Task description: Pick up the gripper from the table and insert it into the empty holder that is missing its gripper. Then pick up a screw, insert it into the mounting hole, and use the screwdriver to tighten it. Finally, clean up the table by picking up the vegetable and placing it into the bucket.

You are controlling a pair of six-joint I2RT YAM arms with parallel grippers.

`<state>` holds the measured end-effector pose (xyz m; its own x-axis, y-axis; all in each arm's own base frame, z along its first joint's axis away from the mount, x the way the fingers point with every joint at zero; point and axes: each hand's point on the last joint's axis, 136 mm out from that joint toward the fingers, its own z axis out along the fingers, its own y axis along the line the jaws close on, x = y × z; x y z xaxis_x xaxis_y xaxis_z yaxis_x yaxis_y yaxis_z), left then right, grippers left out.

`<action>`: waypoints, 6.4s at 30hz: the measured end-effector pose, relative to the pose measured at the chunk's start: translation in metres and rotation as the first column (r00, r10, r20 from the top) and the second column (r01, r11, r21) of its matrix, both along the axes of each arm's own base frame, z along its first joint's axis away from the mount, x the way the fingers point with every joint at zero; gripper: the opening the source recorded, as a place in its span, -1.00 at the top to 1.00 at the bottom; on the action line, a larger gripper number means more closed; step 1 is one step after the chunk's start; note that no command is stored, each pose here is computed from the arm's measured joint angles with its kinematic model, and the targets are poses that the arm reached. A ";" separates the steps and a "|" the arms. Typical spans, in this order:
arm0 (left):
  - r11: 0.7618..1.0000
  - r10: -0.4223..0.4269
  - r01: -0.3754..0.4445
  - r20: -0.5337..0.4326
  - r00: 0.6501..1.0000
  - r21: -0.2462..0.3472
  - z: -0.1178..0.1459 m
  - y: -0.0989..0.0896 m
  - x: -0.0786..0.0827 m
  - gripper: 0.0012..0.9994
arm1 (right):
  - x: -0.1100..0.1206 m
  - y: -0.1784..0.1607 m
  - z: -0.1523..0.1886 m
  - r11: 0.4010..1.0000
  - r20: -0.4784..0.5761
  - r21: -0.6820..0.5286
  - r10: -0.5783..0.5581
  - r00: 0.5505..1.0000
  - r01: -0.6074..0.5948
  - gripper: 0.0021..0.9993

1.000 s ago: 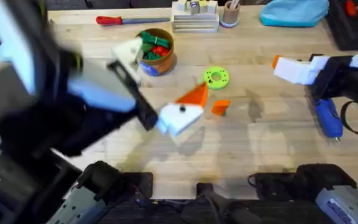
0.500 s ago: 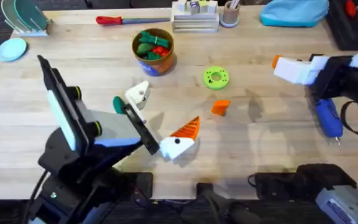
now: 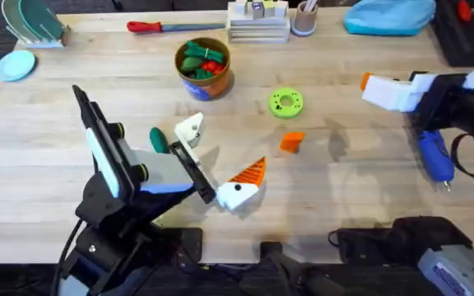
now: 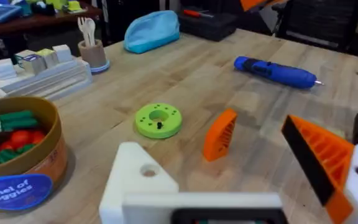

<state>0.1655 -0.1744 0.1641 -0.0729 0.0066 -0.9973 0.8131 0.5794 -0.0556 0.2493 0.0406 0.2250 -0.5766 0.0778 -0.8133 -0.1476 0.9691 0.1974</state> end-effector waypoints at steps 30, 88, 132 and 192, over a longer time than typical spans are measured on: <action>1.000 -0.001 0.001 0.000 1.000 0.000 0.000 0.000 0.000 -0.99 | 0.000 0.000 0.000 1.000 0.000 0.000 0.000 1.000 0.000 -0.98; 0.999 0.001 -0.004 -0.066 0.998 -0.048 0.000 0.000 0.000 -0.98 | -0.038 0.127 -0.141 0.667 -0.507 -0.168 0.573 0.644 -0.726 -0.29; 0.999 0.001 -0.004 -0.066 0.998 -0.048 0.000 0.000 0.000 -0.99 | 0.031 0.105 0.025 0.943 0.051 -0.030 0.332 0.942 -0.331 0.99; 0.999 0.001 -0.004 -0.066 0.998 -0.048 0.000 0.000 0.000 -0.99 | -0.022 0.235 -0.055 0.393 -0.251 0.913 0.750 0.611 -0.108 0.99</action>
<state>0.1652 -0.1746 0.1644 -0.1386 -0.0414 -0.9895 0.8054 0.5767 -0.1370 0.2277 0.2759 0.1701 -0.9985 0.0300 -0.0454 -0.0398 0.1654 0.9854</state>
